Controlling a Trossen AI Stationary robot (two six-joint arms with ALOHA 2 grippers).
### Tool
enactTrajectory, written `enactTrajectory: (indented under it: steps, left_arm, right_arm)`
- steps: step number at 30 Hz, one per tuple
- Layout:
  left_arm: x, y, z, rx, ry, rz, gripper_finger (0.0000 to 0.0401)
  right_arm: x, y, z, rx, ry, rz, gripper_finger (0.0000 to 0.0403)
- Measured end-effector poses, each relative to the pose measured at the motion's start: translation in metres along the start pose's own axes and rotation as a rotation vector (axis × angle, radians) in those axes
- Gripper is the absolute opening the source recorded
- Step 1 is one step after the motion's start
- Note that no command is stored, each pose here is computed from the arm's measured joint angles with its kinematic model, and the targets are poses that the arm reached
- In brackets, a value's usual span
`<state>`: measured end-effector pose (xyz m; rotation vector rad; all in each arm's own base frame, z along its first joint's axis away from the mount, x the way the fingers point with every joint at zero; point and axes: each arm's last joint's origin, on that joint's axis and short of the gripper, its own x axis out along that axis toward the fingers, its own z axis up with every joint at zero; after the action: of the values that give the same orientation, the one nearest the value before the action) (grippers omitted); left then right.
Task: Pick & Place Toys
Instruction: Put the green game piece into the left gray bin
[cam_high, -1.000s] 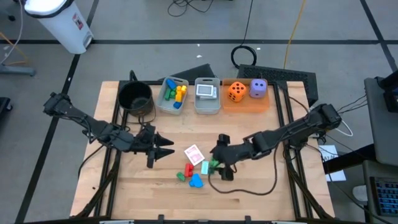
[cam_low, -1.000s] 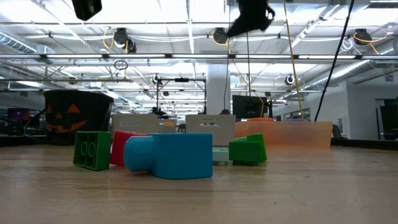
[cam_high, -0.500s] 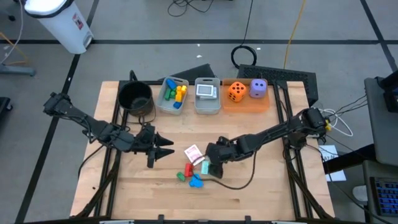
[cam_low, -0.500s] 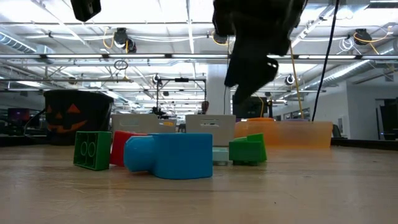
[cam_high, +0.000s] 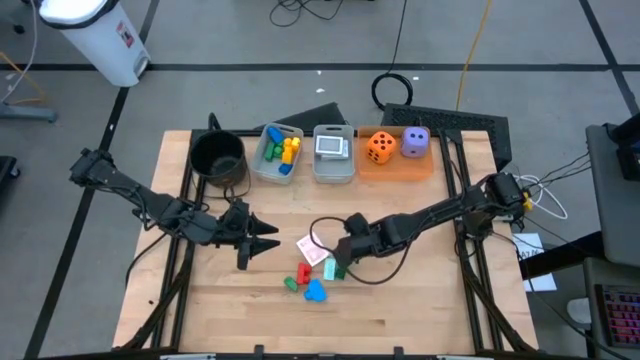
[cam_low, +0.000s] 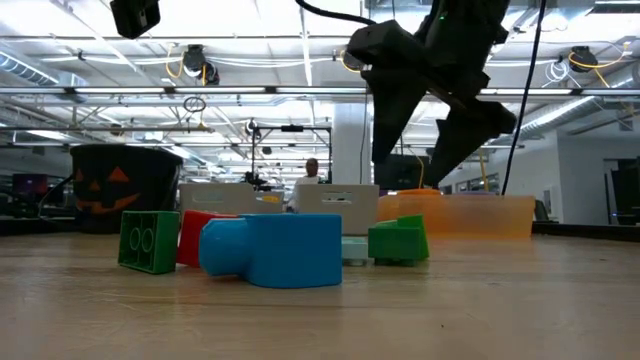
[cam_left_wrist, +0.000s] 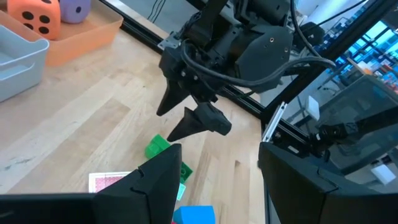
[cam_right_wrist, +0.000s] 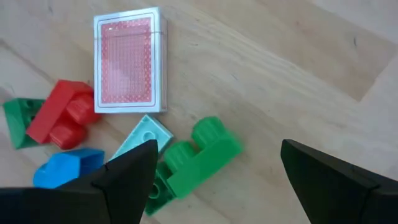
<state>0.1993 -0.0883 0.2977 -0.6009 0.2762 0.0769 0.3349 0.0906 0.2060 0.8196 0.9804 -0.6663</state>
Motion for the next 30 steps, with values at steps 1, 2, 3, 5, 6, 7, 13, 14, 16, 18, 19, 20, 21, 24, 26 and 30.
enactTrajectory:
  steps: [1, 2, 3, 5, 6, 7, 13, 14, 16, 18, 19, 20, 21, 24, 26, 30]
  left_arm:
    - [0.0, 0.0, 0.0, 0.001, 0.0, 0.001, 0.0223]
    - [0.0, 0.0, 0.0, 0.004, 0.0, 0.001, 0.0223]
    - [0.0, 0.0, 0.0, 0.008, 0.0, 0.001, 0.0223]
    - [0.0, 0.0, 0.0, 0.014, 0.0, 0.001, 0.0223]
    - [0.0, 0.0, 0.0, 0.015, 0.0, 0.001, 0.0223]
    - [0.0, 0.0, 0.0, 0.015, 0.0, 0.001, 0.0223]
    - [0.0, 0.0, 0.0, 0.018, -0.001, 0.003, 0.0223]
    - [0.0, 0.0, 0.0, 0.018, -0.001, 0.004, 0.0223]
    - [0.0, 0.0, 0.0, 0.018, -0.001, 0.004, 0.0223]
    - [0.0, 0.0, 0.0, 0.018, 0.0, 0.004, 0.0223]
    - [0.0, 0.0, 0.0, 0.017, 0.0, 0.004, 0.0223]
    - [0.0, 0.0, 0.0, 0.015, 0.0, 0.004, 0.0223]
    - [0.0, 0.0, 0.0, 0.012, 0.0, 0.004, 0.0223]
    - [0.0, 0.0, 0.0, 0.011, 0.0, 0.004, 0.0223]
    - [0.0, 0.0, 0.0, 0.012, 0.0, 0.004, 0.0223]
    - [0.0, 0.0, 0.0, 0.011, 0.0, 0.005, 0.0223]
  right_arm:
    - [0.0, -0.001, -0.001, 0.015, 0.003, -0.006, 0.0329]
    - [0.0, -0.001, -0.002, 0.028, 0.006, -0.011, 0.0329]
    - [0.001, -0.002, -0.003, 0.044, 0.008, -0.012, 0.0329]
    - [0.005, -0.002, -0.008, 0.088, 0.012, 0.001, 0.0329]
    - [0.01, -0.002, -0.01, 0.105, 0.028, 0.009, 0.0329]
    - [0.015, -0.003, -0.012, 0.118, 0.035, 0.01, 0.0329]
    - [0.025, -0.005, -0.014, 0.141, 0.037, -0.005, 0.0329]
    - [0.027, -0.006, -0.015, 0.139, 0.045, -0.014, 0.0329]
    - [0.033, -0.006, -0.017, 0.136, 0.059, -0.021, 0.0329]
    - [0.036, -0.006, -0.017, 0.138, 0.065, -0.02, 0.0327]
    - [0.037, -0.006, -0.017, 0.139, 0.066, -0.023, 0.0325]
    - [0.037, -0.006, -0.017, 0.139, 0.065, -0.021, 0.0321]
    - [0.036, -0.006, -0.017, 0.14, 0.063, -0.019, 0.0317]
    - [0.036, -0.006, -0.016, 0.141, 0.06, -0.025, 0.0296]
    - [0.037, -0.007, -0.015, 0.138, 0.063, -0.033, 0.0278]
    - [0.037, -0.008, -0.015, 0.133, 0.065, -0.04, 0.0232]
